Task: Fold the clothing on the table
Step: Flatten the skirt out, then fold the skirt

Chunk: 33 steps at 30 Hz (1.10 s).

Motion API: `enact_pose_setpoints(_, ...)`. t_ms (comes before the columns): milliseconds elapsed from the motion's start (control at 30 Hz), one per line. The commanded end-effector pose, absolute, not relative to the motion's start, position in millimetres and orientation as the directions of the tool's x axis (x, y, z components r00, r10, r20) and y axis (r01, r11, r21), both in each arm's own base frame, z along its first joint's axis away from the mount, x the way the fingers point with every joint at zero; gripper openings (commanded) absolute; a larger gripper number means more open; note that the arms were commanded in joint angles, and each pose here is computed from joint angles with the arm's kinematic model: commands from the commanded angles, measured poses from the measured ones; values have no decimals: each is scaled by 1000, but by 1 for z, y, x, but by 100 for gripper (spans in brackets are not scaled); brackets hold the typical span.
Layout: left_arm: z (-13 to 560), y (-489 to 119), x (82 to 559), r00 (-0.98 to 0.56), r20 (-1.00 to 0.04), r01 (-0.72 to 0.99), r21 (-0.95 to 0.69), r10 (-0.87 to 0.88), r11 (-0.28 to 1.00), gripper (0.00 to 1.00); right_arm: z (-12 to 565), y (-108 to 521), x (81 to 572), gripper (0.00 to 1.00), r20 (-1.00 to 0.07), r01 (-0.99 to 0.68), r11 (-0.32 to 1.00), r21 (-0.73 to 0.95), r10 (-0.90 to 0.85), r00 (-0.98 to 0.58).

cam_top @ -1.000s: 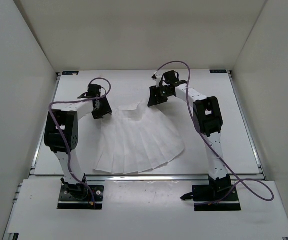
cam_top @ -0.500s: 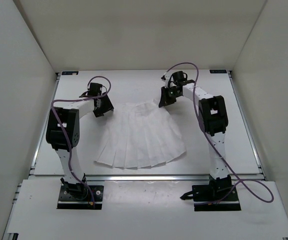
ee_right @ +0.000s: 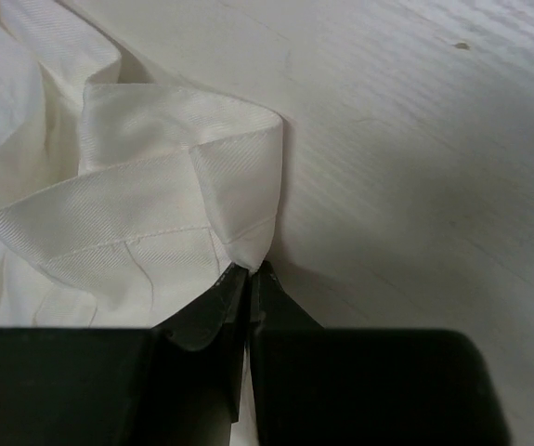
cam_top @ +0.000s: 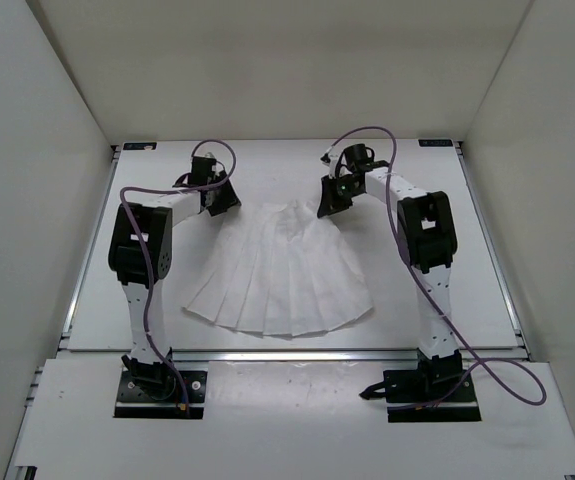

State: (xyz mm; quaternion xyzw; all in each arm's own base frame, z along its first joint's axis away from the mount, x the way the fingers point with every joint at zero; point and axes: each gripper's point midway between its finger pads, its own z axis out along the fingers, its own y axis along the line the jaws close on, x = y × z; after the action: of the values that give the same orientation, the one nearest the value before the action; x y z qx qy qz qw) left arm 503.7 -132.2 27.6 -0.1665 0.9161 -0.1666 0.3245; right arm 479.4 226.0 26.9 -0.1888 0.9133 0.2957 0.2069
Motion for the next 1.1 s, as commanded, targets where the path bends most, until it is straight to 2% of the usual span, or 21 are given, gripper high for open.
enact_pose_setpoints(0, 28, -134, 510, -743, -531, -183, -423, -407, 887, 54, 56, 237, 479, 0, -543, -520, 720, 459, -236, -806)
enact_pose_setpoints(67, 25, -136, 509, -749, -525, -188, -417, -405, 889, 51, 57, 236, 482, 0, -545, -516, 725, 456, -231, -806)
enact_pose_setpoints(167, 20, -140, 504, -759, -523, -170, -413, -387, 894, 34, 54, 230, 482, 0, -538, -504, 737, 451, -226, -812)
enact_pose_setpoints(267, 17, -145, 503, -765, -518, -147, -439, -383, 887, 0, 51, 212, 487, 0, -517, -441, 773, 456, -174, -838)
enact_pose_setpoints(467, 31, -152, 505, -767, -557, -74, -415, -318, 907, 0, 78, 176, 504, 0, -559, -395, 801, 449, -93, -824)
enact_pose_setpoints(567, 72, -156, 518, -720, -621, 0, -447, -310, 894, 0, 117, 160, 525, 0, -623, -393, 807, 442, -39, -781)
enact_pose_setpoints(667, 163, -164, 552, -604, -733, 131, -479, -313, 868, 0, 192, 155, 554, 0, -719, -418, 801, 428, 22, -694)
enact_pose_setpoints(700, 179, -164, 556, -589, -747, 154, -478, -309, 865, 0, 227, 161, 563, 0, -764, -450, 789, 419, 38, -644)
enact_pose_setpoints(733, 219, -165, 565, -537, -784, 189, -472, -312, 861, 0, 271, 154, 570, 0, -814, -470, 788, 398, 67, -577)
enact_pose_setpoints(767, 264, -166, 572, -476, -821, 236, -466, -316, 853, 0, 317, 151, 571, 0, -866, -505, 783, 364, 86, -492)
enact_pose_setpoints(800, 286, -161, 575, -437, -842, 247, -450, -317, 858, 0, 332, 147, 571, 0, -880, -502, 790, 352, 96, -465)
enact_pose_setpoints(867, 381, -161, 568, -270, -907, 320, -400, -322, 859, 0, 397, 140, 552, 0, -936, -521, 807, 276, 102, -338)
enact_pose_setpoints(967, 449, -155, 537, -119, -944, 350, -329, -307, 877, 0, 423, 127, 525, 0, -958, -508, 837, 203, 62, -281)
enact_pose_setpoints(1033, 453, -152, 517, -95, -952, 352, -305, -290, 885, 0, 415, 120, 510, 0, -956, -497, 848, 186, 39, -292)
enact_pose_setpoints(1067, 438, -149, 507, -108, -955, 345, -296, -276, 891, 0, 396, 116, 501, 0, -947, -480, 856, 193, 35, -319)
